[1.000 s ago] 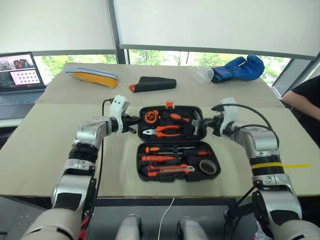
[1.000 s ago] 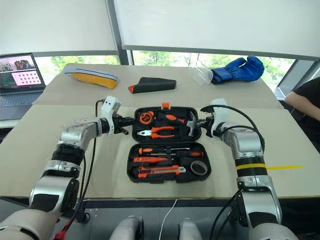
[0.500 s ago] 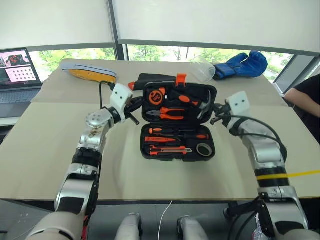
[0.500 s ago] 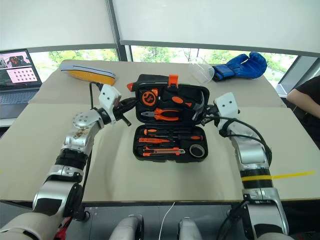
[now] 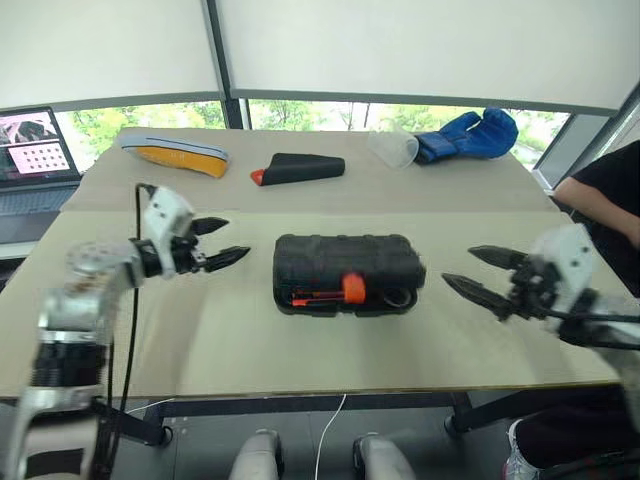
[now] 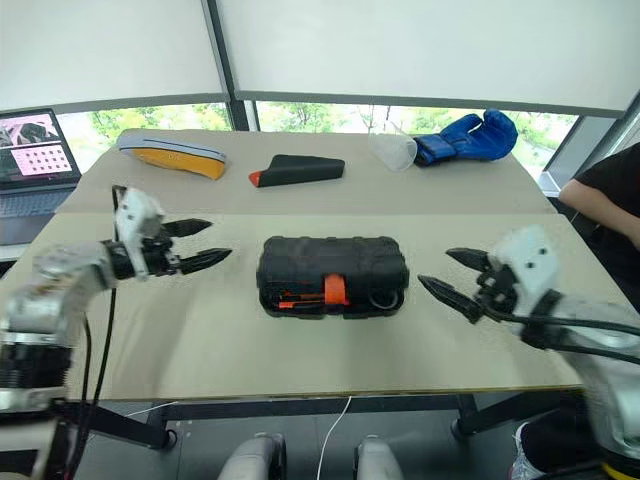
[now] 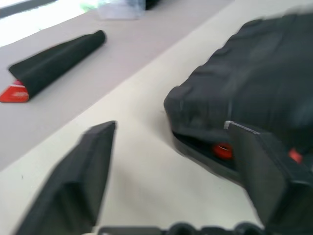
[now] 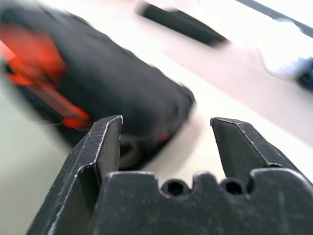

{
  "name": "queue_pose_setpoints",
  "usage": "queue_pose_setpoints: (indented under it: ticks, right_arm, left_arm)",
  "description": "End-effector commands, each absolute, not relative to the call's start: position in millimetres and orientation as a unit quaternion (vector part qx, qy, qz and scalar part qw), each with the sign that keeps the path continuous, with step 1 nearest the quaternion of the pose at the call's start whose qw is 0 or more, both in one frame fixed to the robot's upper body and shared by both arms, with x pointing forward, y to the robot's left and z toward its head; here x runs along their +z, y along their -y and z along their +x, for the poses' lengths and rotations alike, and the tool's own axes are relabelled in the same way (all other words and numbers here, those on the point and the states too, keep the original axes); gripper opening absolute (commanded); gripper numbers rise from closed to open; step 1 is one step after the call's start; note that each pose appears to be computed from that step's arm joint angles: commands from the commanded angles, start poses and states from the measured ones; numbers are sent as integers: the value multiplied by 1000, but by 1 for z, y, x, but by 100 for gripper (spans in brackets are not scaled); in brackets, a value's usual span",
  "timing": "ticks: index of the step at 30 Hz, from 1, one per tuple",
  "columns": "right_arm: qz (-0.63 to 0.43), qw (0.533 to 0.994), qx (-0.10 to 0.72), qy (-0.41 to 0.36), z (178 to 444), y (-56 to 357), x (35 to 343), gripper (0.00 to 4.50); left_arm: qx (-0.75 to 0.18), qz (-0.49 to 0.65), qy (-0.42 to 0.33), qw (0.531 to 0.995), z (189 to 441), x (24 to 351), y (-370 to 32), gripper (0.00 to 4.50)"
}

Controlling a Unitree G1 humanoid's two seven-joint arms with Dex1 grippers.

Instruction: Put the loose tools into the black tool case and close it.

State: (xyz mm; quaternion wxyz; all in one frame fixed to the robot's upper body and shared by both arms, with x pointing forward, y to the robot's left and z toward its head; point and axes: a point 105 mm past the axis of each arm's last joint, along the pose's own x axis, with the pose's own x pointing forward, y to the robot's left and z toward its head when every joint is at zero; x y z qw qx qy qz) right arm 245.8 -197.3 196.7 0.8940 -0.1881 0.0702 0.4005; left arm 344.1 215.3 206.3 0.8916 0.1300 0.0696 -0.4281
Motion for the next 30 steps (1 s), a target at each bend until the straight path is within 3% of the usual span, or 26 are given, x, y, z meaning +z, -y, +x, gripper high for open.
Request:
queue_pose_setpoints:
  ticks: [1, 2, 4, 8, 12, 17, 27, 30]
  right_arm:
    - [-185, 864, 453, -117, 228, 185, 177, 322]
    - [-187, 857, 463, -131, 225, 181, 167, 322]
    - [-192, 842, 481, -149, 221, 173, 152, 271]
    - [-218, 831, 487, -159, 228, 163, 130, 157]
    - [-249, 823, 485, -159, 241, 157, 117, 10]
    - [-272, 811, 497, -143, 257, 144, 110, 0]
    - [-312, 836, 437, -116, 295, 158, 116, 0]
    - [-328, 845, 405, -117, 302, 177, 121, 0]
  left_arm:
    - [-455, 180, -87, 868, 353, 206, -214, 442]
    - [-458, 200, -90, 861, 359, 203, -211, 442]
    - [-457, 226, -87, 856, 375, 198, -201, 446]
    - [-455, 274, -54, 846, 410, 190, -164, 347]
    - [-434, 315, -38, 843, 434, 182, -134, 198]
    - [-428, 355, -31, 831, 444, 170, -105, 5]
    - [-510, 393, -53, 763, 428, 146, -80, 5]
    - [-624, 354, -58, 695, 398, 143, -77, 5]
